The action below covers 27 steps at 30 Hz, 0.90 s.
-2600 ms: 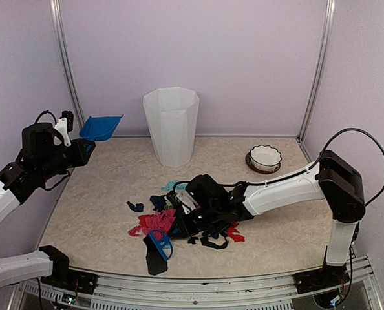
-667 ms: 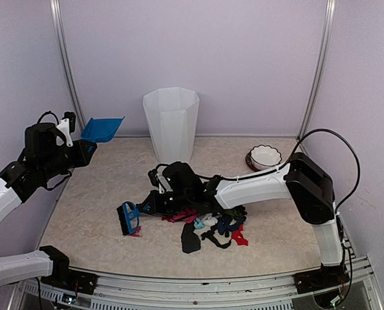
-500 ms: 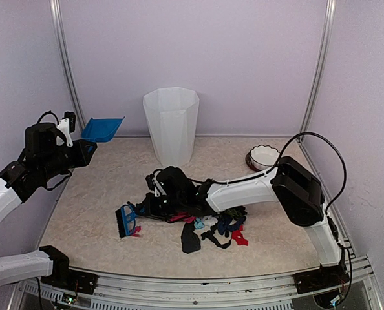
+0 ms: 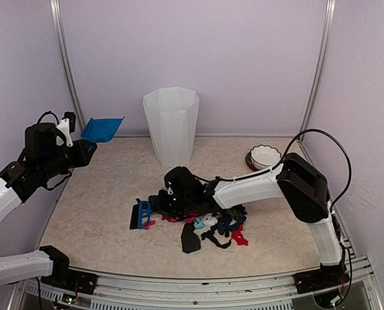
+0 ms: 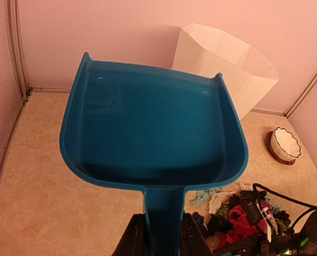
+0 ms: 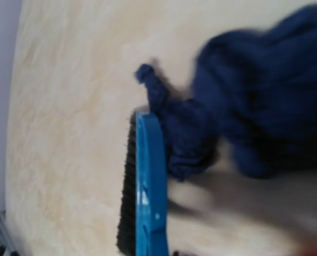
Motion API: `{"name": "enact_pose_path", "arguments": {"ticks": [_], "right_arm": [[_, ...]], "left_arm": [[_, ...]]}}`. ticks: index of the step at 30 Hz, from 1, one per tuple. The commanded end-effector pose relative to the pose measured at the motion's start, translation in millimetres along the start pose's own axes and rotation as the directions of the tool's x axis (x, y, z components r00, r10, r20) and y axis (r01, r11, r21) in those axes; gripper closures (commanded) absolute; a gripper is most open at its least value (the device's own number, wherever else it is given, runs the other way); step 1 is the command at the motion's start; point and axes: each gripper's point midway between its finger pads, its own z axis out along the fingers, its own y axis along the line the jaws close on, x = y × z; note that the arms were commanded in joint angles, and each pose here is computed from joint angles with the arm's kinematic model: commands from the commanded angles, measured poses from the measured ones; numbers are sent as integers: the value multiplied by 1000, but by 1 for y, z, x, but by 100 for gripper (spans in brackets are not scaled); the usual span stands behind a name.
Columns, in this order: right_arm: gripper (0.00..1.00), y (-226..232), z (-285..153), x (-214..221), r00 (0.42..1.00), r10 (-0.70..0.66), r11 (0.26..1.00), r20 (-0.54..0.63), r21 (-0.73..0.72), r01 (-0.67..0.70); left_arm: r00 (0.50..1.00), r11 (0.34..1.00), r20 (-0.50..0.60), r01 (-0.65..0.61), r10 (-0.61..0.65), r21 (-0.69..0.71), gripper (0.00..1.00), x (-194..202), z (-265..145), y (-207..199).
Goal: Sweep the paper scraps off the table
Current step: Sweep the paper scraps at the center of the board.
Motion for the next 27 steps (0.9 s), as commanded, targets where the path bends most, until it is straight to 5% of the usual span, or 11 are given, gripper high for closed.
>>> {"name": "enact_pose_path", "arguments": {"ticks": [1,10,27], "right_arm": [[100,-71,-27,-9,998,42,973,50,224,-52],[100,-101,-86,-21,988,52,946,142,311,-94],[100,-46,-190,-69,941,-170,972,294,209,110]], "left_arm": [[1000,1000,3,-2,2,0,100,0,0,0],[1000,1000,2,-2,2,0,100,0,1,0],[1000,1000,-10,5,-5,-23,100,7,-3,-11]]}}
